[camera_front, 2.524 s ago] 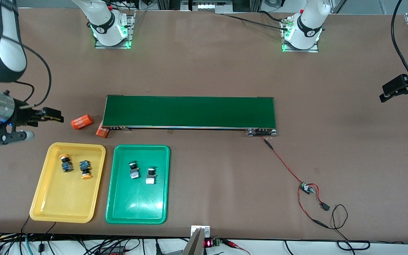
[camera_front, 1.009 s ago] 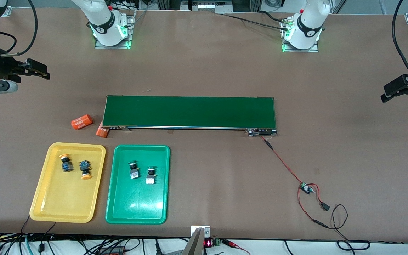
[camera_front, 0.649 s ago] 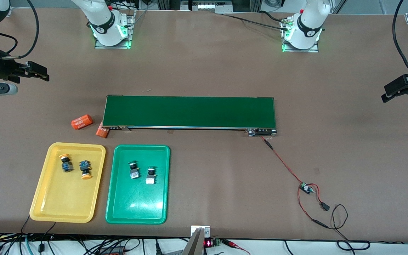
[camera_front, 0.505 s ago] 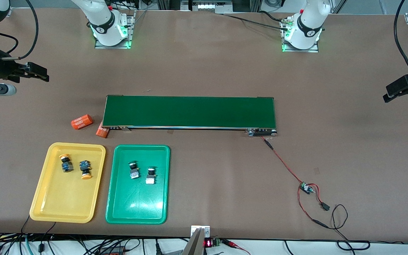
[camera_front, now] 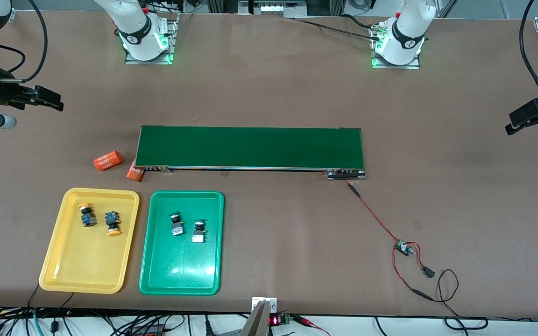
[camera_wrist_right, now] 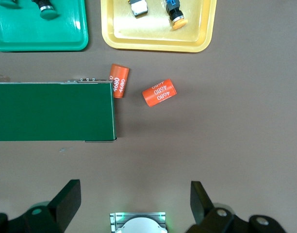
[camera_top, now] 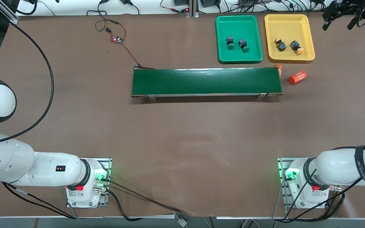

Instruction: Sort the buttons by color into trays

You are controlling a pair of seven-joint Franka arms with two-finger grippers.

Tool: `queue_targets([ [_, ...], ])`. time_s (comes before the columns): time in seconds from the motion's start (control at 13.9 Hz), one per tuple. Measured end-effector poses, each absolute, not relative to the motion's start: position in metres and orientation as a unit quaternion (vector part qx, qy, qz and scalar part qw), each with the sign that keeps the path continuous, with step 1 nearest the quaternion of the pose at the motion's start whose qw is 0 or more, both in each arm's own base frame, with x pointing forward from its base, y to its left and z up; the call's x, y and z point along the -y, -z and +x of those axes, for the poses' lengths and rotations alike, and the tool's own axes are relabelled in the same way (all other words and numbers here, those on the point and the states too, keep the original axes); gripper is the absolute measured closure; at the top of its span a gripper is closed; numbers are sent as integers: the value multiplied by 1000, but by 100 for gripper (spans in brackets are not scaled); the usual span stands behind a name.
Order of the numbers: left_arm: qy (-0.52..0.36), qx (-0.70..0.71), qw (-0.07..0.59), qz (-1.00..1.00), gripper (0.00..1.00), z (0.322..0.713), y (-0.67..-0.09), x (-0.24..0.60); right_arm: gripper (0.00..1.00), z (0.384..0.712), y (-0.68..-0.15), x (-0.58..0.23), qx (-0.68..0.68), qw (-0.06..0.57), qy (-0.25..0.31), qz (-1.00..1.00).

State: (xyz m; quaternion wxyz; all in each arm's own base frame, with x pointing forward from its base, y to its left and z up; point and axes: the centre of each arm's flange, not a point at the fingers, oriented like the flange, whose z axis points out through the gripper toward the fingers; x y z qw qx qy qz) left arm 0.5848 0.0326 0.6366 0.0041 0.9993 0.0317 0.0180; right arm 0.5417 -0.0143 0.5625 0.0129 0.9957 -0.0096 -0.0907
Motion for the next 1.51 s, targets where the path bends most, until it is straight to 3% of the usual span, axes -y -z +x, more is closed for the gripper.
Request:
queue_targets([
  [1.51,-18,-33,4,999,0,585,-637,-34,0,542,-561,10,3,13,91,996],
])
